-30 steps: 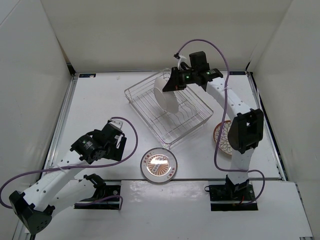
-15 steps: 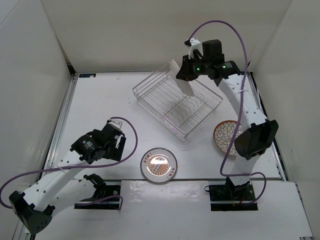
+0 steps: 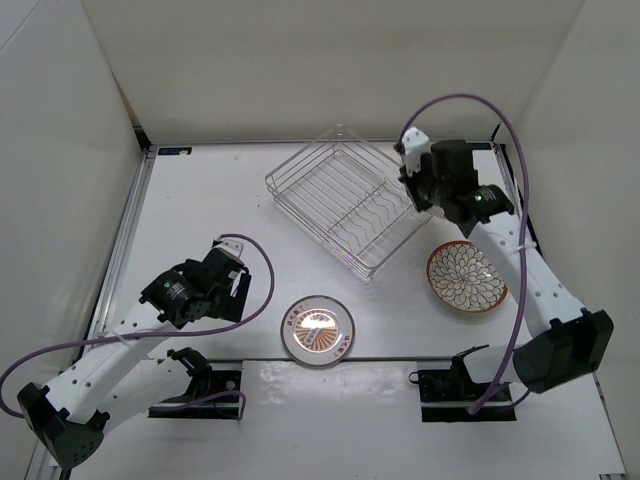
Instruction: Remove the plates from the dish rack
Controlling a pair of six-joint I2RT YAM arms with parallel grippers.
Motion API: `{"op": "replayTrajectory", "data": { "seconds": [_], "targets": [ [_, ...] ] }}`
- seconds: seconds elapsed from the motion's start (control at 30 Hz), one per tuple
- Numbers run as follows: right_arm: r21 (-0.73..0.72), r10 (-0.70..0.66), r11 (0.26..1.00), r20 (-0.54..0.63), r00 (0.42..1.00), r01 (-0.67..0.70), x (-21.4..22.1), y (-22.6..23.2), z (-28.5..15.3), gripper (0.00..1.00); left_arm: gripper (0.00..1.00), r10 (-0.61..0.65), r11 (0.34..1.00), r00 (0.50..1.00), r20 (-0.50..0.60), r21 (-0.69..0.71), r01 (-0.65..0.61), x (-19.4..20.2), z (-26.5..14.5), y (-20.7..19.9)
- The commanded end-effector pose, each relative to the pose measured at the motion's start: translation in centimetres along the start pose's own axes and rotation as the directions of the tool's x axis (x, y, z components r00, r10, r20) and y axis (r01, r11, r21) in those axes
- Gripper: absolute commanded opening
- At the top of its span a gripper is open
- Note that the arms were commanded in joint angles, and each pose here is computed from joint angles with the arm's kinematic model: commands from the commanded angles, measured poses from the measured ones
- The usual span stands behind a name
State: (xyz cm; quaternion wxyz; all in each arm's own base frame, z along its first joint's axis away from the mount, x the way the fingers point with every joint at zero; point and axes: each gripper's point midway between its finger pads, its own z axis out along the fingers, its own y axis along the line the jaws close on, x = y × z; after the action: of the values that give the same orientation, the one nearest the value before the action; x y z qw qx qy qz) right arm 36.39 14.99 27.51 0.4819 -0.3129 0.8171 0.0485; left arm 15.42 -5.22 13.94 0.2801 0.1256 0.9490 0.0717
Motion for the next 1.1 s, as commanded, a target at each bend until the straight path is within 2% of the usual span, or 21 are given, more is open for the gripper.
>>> {"op": "replayTrajectory", "data": {
  "seconds": [0.0, 0.03, 0.1, 0.17, 0.23, 0.3, 0.33, 0.37, 0.53, 0.7, 0.83, 0.87, 0.97, 1.07],
  "targets": [
    [0.240, -0.145, 0.959, -0.049, 0.988, 0.152, 1.9, -5.0, -3.2, 0.00, 1.00, -0.014, 1.000, 1.000, 0.020, -0.013, 0.014, -0.1, 0.0, 0.4],
    [0.216, -0.136, 0.964, -0.113, 0.984, 0.157, 5.4, -4.2, -3.2, 0.00, 1.00, -0.012, 1.000, 1.000, 0.015, -0.013, 0.012, -0.1, 0.0, 0.3],
    [0.228, -0.116, 0.964, -0.108, 0.987, 0.138, 7.3, -3.6, -5.0, 0.00, 1.00, -0.003, 1.000, 1.000, 0.011, -0.012, 0.003, -0.2, 0.1, 0.2],
    [0.226, -0.091, 0.966, -0.154, 0.984, 0.125, 10.0, -3.0, -6.0, 0.00, 1.00, 0.000, 1.000, 1.000, -0.001, -0.009, 0.000, -0.1, 0.2, 0.1],
    [0.209, -0.074, 0.970, -0.220, 0.973, 0.121, 12.6, -2.4, -6.1, 0.00, 1.00, 0.003, 1.000, 1.000, -0.002, -0.008, -0.003, -0.1, 0.2, 0.1],
    [0.203, -0.067, 0.972, -0.237, 0.969, 0.117, 14.5, -1.9, -6.2, 0.00, 1.00, 0.004, 1.000, 1.000, -0.002, -0.001, -0.004, -0.1, 0.2, 0.0],
    [0.181, -0.062, 0.977, -0.279, 0.958, 0.116, 16.8, -1.2, -5.7, 0.00, 1.00, 0.005, 1.000, 1.000, -0.004, -0.002, -0.005, -0.1, 0.3, 0.0],
    [0.185, -0.054, 0.977, -0.257, 0.965, 0.103, 16.8, -1.0, -5.7, 0.00, 1.00, 0.002, 1.000, 1.000, 0.002, 0.000, -0.002, -0.1, 0.2, 0.0],
    [0.204, 0.010, 0.977, -0.326, 0.945, 0.060, 20.0, -0.5, -5.2, 0.00, 1.00, 0.002, 1.000, 1.000, -0.002, 0.001, -0.002, 0.0, 0.1, 0.0],
    [0.218, 0.023, 0.974, -0.344, 0.939, 0.056, 21.7, -0.5, -4.3, 0.00, 1.00, -0.005, 1.000, 1.000, 0.014, 0.001, 0.005, -0.1, 0.0, 0.1],
    [0.210, 0.053, 0.977, -0.359, 0.932, 0.026, 22.2, -0.1, -4.2, 0.27, 1.00, -0.002, 1.000, 1.000, 0.002, 0.000, 0.002, 0.0, 0.2, 0.0],
    [0.204, 0.061, 0.979, -0.356, 0.932, 0.014, 22.2, 0.2, -4.1, 0.49, 1.00, 0.000, 1.000, 1.000, 0.003, 0.000, 0.000, 0.0, 0.2, 0.0],
    [0.200, 0.078, 0.980, -0.346, 0.935, -0.008, 22.0, 0.4, -4.1, 0.71, 1.00, 0.001, 1.000, 1.000, 0.002, 0.000, -0.001, -0.1, 0.2, 0.0],
    [0.190, 0.088, 0.981, -0.330, 0.940, -0.025, 21.0, 0.5, -4.3, 0.79, 1.00, 0.005, 1.000, 1.000, -0.006, -0.001, -0.005, -0.1, 0.3, -0.1]
  ]
}}
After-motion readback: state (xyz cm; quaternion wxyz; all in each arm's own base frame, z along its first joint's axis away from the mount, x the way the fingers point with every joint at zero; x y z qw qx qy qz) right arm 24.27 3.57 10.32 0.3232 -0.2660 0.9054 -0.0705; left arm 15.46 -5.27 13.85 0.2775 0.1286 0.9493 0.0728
